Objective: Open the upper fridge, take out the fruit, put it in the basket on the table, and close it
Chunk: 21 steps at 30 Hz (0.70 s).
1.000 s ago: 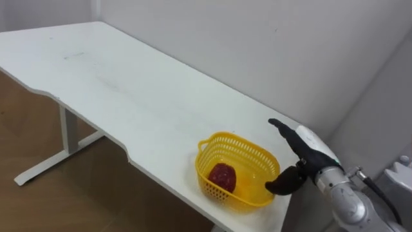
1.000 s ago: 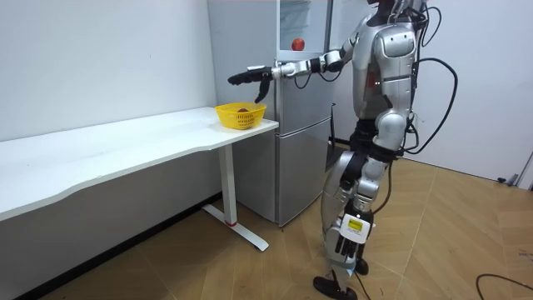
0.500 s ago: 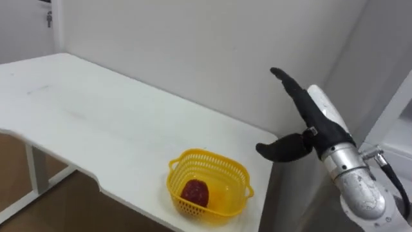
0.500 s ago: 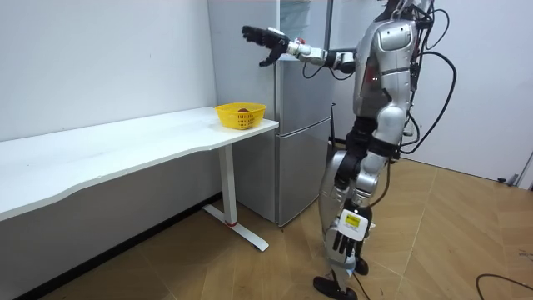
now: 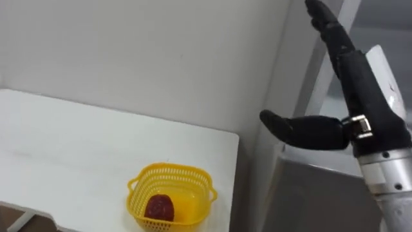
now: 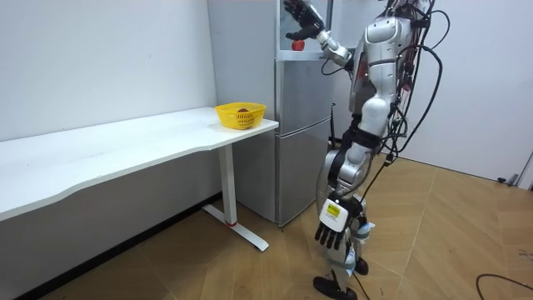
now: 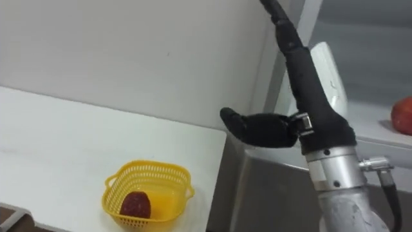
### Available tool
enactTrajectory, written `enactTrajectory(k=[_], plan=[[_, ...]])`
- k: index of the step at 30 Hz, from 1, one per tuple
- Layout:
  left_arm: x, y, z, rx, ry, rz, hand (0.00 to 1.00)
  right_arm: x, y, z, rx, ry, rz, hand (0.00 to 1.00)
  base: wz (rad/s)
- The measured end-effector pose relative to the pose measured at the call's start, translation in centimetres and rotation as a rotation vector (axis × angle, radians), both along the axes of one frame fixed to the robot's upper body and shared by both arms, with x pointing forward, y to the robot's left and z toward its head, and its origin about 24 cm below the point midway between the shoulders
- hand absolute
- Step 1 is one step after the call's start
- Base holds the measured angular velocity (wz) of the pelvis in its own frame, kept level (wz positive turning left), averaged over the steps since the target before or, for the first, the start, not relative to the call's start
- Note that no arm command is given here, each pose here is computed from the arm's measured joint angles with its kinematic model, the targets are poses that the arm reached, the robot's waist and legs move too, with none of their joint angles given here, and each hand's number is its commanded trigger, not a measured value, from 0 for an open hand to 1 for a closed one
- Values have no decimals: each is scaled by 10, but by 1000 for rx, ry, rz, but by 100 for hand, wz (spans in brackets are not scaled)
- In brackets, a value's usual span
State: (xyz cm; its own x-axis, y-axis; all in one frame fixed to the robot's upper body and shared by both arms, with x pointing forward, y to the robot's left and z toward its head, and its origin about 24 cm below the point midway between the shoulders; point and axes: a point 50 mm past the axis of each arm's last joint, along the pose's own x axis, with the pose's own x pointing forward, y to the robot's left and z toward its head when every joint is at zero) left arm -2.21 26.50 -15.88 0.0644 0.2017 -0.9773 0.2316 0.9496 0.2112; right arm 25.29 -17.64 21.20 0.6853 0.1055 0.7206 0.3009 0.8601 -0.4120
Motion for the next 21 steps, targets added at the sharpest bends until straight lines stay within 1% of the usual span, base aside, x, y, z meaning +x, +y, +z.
enactTrajectory(k=[3,5,11,18,20,21], plan=[[-3,-2,0,-7,7,3,0,-9,-5,11,37,-95,-36,0,-15],[-4,-3,-1,-12,-7,6,0,-19,-14,19,63,-165,-82,0,-14],[-9,-7,-1,-21,-6,23,0,-31,-39,27,125,-277,-206,0,-1],[-12,-6,-1,-20,-3,34,0,-31,-60,27,180,-313,-327,0,-3],[-10,-6,-1,-18,-10,35,0,-26,-74,23,205,-281,-364,0,4],[-10,-6,-1,-18,-12,37,0,-24,-77,21,211,-265,-372,0,0]])
